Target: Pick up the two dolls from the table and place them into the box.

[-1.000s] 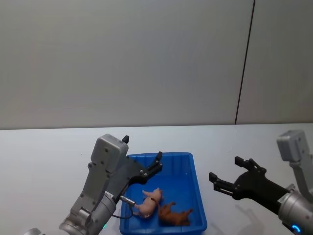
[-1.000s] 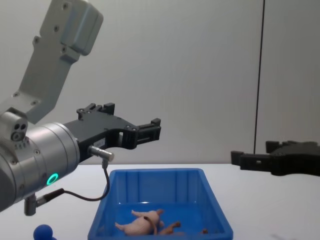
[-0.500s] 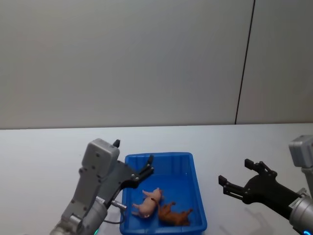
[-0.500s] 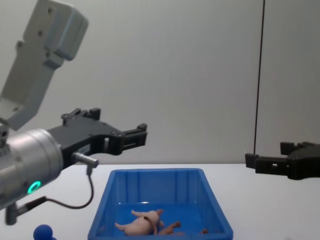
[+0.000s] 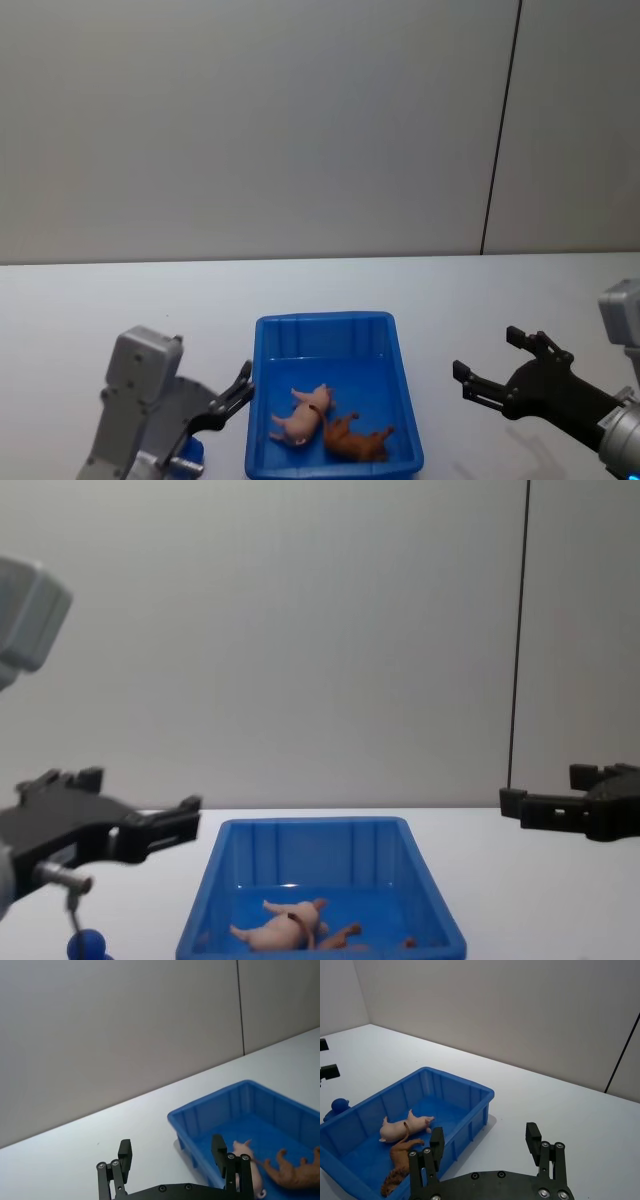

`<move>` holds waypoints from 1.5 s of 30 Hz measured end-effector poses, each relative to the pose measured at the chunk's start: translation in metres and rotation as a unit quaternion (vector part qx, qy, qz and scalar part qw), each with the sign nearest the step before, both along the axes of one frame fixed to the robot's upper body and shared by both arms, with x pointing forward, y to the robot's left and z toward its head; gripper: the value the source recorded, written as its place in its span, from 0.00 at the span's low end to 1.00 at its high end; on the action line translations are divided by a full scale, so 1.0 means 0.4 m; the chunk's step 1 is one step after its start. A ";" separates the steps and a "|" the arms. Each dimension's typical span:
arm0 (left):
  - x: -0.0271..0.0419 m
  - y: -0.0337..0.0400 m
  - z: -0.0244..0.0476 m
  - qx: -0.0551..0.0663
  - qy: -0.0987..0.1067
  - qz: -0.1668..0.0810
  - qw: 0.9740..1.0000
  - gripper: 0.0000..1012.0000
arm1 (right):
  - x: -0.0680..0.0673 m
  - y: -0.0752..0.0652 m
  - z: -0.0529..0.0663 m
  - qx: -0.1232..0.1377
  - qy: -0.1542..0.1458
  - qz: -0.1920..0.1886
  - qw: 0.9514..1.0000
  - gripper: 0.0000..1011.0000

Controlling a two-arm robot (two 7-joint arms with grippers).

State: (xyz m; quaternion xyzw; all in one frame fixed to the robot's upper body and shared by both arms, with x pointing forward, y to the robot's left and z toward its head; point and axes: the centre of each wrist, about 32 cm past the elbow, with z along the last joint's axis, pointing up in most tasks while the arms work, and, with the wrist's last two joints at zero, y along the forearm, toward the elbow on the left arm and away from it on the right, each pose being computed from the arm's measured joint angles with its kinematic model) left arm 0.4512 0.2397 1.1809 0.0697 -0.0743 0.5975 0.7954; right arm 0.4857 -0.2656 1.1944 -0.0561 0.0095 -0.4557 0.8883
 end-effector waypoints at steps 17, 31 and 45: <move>-0.025 0.057 -0.050 0.012 0.049 0.032 0.998 0.99 | -0.003 -0.003 0.000 -0.001 -0.001 -0.001 1.000 0.99; 0.007 0.074 -0.101 0.015 0.086 0.020 0.996 0.99 | -0.003 -0.004 -0.001 -0.001 -0.001 -0.001 1.000 0.99; 0.015 0.089 -0.137 0.018 0.122 0.014 0.992 0.99 | -0.003 -0.004 -0.001 -0.001 -0.001 -0.001 1.000 0.99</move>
